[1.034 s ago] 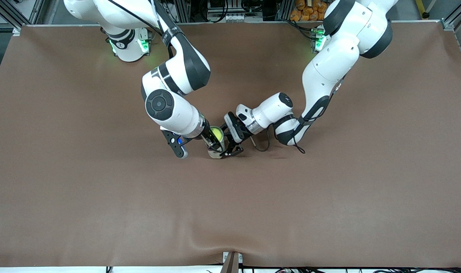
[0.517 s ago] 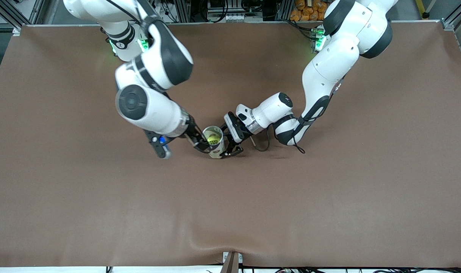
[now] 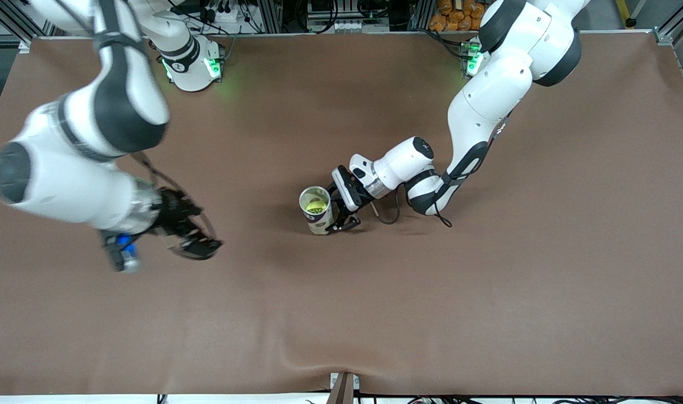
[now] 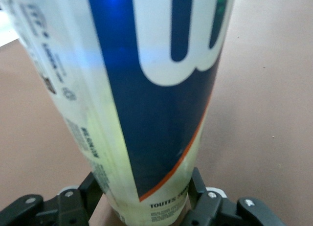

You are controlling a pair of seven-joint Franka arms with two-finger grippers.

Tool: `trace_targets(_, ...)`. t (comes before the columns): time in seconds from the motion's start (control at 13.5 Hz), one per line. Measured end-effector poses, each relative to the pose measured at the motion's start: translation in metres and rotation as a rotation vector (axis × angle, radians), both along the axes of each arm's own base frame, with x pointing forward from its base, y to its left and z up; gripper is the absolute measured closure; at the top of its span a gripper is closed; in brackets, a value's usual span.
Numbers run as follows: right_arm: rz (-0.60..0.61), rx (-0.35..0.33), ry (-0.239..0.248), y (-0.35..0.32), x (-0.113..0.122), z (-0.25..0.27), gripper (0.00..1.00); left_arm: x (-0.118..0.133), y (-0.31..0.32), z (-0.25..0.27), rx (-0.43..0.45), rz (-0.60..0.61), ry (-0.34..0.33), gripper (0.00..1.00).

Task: Insert tennis ball vertically with right arm

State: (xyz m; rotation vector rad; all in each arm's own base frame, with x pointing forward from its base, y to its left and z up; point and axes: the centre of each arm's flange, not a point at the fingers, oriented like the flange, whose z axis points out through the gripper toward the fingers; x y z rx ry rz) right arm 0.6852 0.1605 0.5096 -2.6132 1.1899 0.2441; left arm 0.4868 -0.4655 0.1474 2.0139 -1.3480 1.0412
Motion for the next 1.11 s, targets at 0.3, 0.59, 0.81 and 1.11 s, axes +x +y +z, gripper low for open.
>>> trace_targets(0.3, 0.249, -0.043, -0.075, -0.086, 0.008, 0.014, 0.00, 0.000, 0.000, 0.000, 0.000, 0.000, 0.000, 0.26)
trace_targets(0.59, 0.353, -0.044, -0.112, -0.125, 0.005, 0.034, 0.00, 0.000, 0.000, 0.000, 0.000, 0.000, 0.000, 0.26)
trace_targets(0.81, 0.460, -0.116, -0.118, -0.159, -0.021, 0.078, 0.00, 0.000, 0.000, 0.000, 0.000, 0.000, 0.000, 0.24)
trace_targets(1.11, 0.530, -0.137, -0.090, -0.164, -0.065, 0.132, 0.00, 0.000, 0.000, 0.000, 0.000, 0.000, 0.000, 0.23)
